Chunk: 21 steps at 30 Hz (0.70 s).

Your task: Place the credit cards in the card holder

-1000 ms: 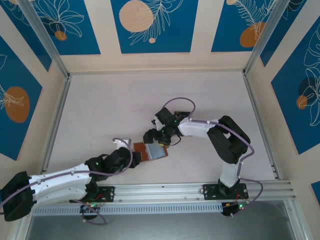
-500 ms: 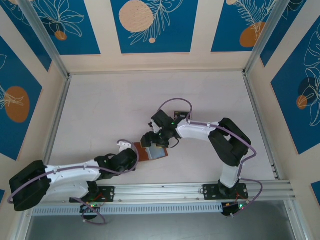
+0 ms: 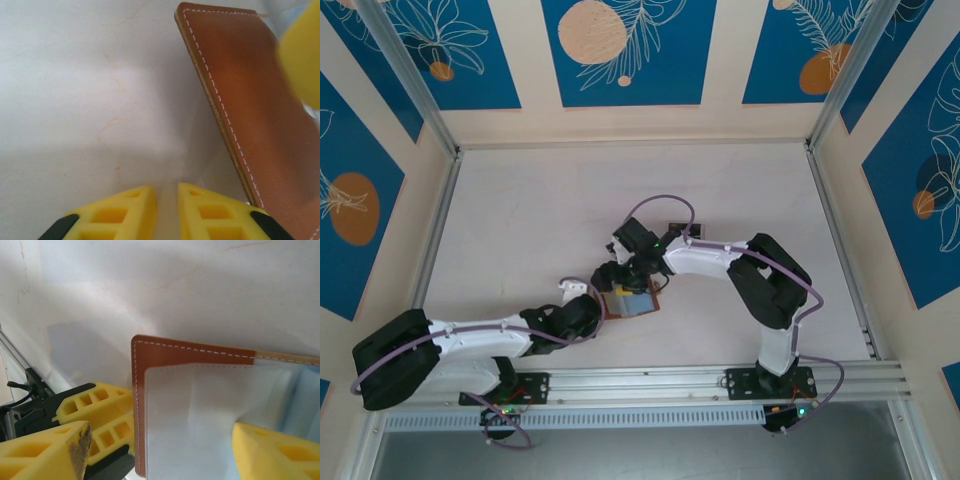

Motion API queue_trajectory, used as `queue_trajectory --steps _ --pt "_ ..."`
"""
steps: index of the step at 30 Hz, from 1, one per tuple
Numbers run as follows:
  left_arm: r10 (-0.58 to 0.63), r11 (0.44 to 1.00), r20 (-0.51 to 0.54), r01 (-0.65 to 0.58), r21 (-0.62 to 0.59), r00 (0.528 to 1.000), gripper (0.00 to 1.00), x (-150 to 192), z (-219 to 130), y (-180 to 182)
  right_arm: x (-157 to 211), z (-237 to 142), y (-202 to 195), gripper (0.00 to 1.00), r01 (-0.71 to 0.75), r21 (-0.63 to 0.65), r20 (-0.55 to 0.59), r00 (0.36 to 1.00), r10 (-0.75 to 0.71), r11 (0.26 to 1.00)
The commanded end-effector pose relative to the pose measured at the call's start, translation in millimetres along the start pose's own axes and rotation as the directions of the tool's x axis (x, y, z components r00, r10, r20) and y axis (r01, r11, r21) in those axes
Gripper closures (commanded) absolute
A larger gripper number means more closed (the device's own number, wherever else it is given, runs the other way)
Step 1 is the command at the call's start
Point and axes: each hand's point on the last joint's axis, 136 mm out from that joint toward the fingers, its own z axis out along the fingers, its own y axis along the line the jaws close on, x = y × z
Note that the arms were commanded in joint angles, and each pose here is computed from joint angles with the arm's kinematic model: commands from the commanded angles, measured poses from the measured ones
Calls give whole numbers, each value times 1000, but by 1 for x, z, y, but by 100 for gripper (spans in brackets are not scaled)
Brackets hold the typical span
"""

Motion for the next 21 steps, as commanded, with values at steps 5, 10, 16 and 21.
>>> queue_trajectory --steps 5,10,16,21 --pt "-6 999 6 6 42 1000 64 -1 -20 3 3 26 -6 25 -19 24 -46 999 20 1000" --pt "-20 996 25 17 88 1000 50 -5 -38 3 4 31 -15 23 -46 49 -48 998 48 998" --pt "-1 998 30 -1 64 1000 46 -14 -31 -6 3 26 -18 23 -99 26 -36 994 100 995" --pt "-11 998 49 9 56 999 45 -21 -18 -16 3 24 -21 22 -117 21 -37 992 118 993"
